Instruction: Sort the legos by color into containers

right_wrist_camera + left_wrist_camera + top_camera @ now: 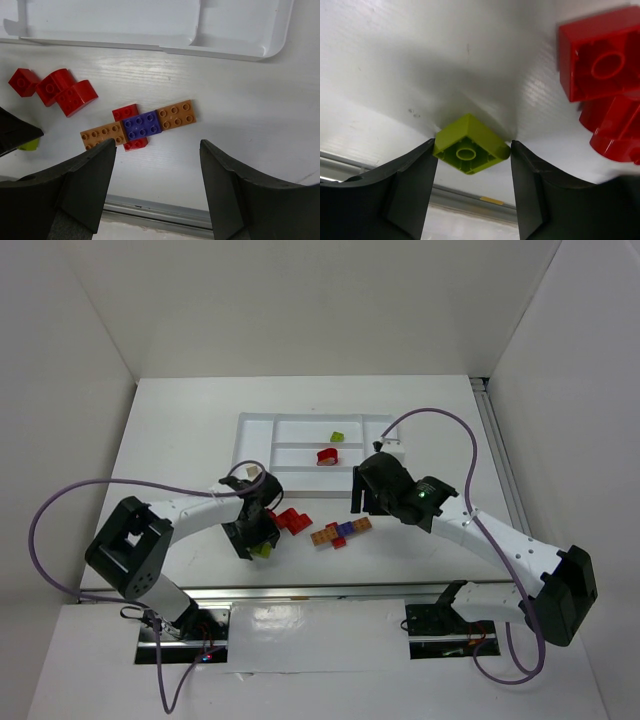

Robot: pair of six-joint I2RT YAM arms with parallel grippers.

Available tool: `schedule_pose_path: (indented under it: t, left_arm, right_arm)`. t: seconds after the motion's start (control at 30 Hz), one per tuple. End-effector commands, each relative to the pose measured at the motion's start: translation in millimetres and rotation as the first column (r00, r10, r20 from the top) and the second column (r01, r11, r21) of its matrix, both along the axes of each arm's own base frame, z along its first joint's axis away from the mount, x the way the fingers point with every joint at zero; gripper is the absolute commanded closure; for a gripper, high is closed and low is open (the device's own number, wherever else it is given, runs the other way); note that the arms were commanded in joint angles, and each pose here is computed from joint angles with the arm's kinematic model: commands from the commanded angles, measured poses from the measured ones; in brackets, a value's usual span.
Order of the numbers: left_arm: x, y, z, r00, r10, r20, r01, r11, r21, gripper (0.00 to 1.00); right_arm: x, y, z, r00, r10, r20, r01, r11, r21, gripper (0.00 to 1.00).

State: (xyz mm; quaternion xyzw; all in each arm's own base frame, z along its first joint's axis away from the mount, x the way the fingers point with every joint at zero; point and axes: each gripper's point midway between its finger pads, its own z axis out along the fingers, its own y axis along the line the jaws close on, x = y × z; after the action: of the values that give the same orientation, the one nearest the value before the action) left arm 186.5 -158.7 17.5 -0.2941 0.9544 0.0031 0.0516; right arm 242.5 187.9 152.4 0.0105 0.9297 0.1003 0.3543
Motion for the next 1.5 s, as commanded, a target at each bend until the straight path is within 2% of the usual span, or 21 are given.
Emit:
schedule_pose_path:
  t: [0.0,0.13,0.23,0.33,0.37,0.47,0.8,1.0,1.03,1.13,1.17,1.23,1.3,1.33,1.37,1.47]
  left_arm:
    - [7,6,-7,0.999,0.037,0.010,-0.037,0.999,0.029,0.31]
    - [11,9,-9,0.999,0.036,0.014,-0.036,0.999,0.040,0.41]
    - [12,12,-10,0.999,0.036,0.024,-0.038,0.998,0.055,0.42]
    - [13,17,-8,0.999,0.037,0.036,-0.039,0.996,0.075,0.52]
    - [11,18,-8,0.999,0.037,0.029,-0.039,0.996,0.080,0.58]
    - [13,21,3,0.998,0.028,0.048,-0.032,0.995,0.094,0.64]
    - [30,28,47,0.989,0.000,0.148,-0.018,0.992,0.121,0.65]
    - [81,20,97,0.955,-0.037,0.295,-0.006,0.990,0.143,0.65]
    - [101,8,114,0.933,-0.060,0.355,0.019,0.993,0.116,0.65]
    - [136,-8,119,0.920,-0.094,0.380,0.060,0.993,0.101,0.64]
    - [154,-16,135,0.904,-0.096,0.416,0.070,0.995,0.078,0.64]
    - [176,-26,123,0.909,-0.123,0.398,0.094,0.991,0.090,0.64]
    - [204,-42,136,0.888,-0.142,0.438,0.129,0.990,0.058,0.64]
    - [215,-45,119,0.901,-0.150,0.407,0.134,0.989,0.067,0.64]
    - [231,-48,129,0.887,-0.143,0.439,0.131,0.990,0.058,0.64]
    - [261,-62,123,0.872,-0.151,0.466,0.149,0.988,0.041,0.64]
  right_arm:
    - [3,0,15,0.999,-0.003,0.034,0.002,1.000,0.022,0.25]
    - [4,1,10,1.000,-0.002,0.027,0.002,1.000,0.016,0.25]
    - [3,2,7,1.000,0.010,0.018,-0.010,1.000,0.008,0.25]
    - [4,5,9,1.000,0.017,0.020,-0.018,1.000,0.022,0.25]
    - [5,7,7,1.000,0.017,0.020,-0.018,1.000,0.022,0.25]
    - [5,8,4,1.000,0.023,0.008,-0.023,1.000,0.020,0.25]
    - [9,15,-1,1.000,0.029,0.002,-0.029,0.999,0.025,0.25]
    - [15,2,19,0.996,-0.041,0.081,0.038,0.998,0.043,0.25]
    - [16,-2,19,0.994,-0.064,0.092,0.060,0.997,0.037,0.25]
    - [14,-10,23,0.990,-0.098,0.102,0.095,0.995,0.034,0.25]
    - [13,-14,22,0.989,-0.105,0.100,0.104,0.994,0.017,0.25]
    - [14,-19,23,0.986,-0.128,0.104,0.126,0.992,0.021,0.25]
    - [13,-20,27,0.985,-0.129,0.111,0.126,0.992,0.030,0.25]
    - [13,-22,25,0.984,-0.141,0.107,0.140,0.990,0.024,0.25]
    - [14,-21,29,0.983,-0.142,0.112,0.139,0.990,0.031,0.25]
    - [15,-24,31,0.981,-0.159,0.109,0.155,0.987,0.038,0.25]
